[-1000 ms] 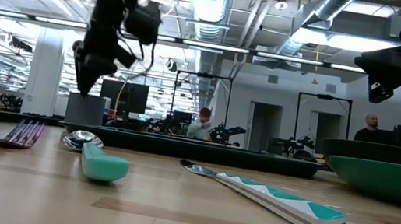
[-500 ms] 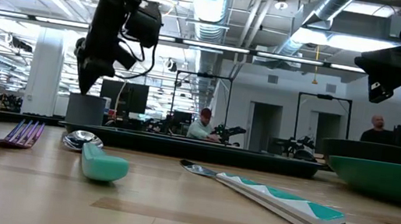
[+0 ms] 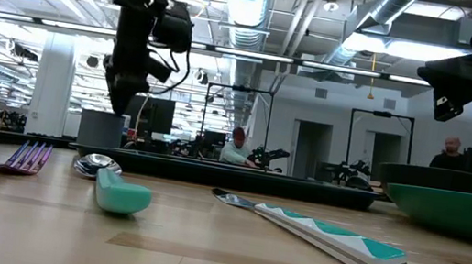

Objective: Set up tray
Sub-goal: Put the gray mug into the black tray

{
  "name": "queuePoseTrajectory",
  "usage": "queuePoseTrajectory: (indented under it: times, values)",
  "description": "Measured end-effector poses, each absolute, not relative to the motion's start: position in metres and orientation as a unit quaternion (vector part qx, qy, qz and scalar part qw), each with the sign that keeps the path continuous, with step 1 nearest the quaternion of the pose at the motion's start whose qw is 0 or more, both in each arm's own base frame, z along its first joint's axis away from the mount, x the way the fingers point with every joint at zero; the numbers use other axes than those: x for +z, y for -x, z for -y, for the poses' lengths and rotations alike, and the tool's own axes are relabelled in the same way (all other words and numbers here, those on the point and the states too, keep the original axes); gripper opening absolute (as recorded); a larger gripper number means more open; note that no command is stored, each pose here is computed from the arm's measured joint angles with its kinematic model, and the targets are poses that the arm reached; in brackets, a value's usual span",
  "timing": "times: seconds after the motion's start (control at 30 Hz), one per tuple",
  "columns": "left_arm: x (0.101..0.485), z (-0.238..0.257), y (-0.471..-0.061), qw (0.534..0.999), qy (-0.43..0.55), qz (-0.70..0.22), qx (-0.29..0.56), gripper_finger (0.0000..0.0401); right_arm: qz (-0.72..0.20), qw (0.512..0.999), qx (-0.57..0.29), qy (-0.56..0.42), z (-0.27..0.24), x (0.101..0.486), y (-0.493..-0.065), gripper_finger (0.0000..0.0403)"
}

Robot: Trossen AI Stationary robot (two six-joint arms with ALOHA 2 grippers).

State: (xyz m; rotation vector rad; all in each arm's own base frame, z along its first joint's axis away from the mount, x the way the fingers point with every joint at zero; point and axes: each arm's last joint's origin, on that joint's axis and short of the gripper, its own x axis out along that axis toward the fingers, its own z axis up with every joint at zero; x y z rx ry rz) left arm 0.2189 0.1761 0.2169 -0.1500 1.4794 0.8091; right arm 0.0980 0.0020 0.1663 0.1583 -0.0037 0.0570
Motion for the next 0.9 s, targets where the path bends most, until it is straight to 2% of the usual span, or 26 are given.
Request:
queuePoseTrajectory:
  times: [0.37,0.53,0.73,0.9]
  values:
    - [0.2153,-0.1822,-0.2096,0.667,0.113,-0.662,0.324,0.0123,0.002,0.996,0.028,-0.079,-0.002,0.1663,-0.098,0.0064]
    - [0.2152,-0.1835,-0.2086,0.667,0.121,-0.659,0.325,0.0084,0.002,0.996,0.028,-0.079,-0.002,0.1664,-0.098,0.0064]
    - [0.2152,-0.1832,-0.2084,0.666,0.122,-0.66,0.325,0.0011,0.002,0.996,0.028,-0.079,-0.002,0.1664,-0.098,0.0064]
    - [0.2151,-0.1828,-0.2083,0.666,0.129,-0.658,0.325,0.0004,0.002,0.996,0.028,-0.079,-0.002,0.1663,-0.098,0.0064]
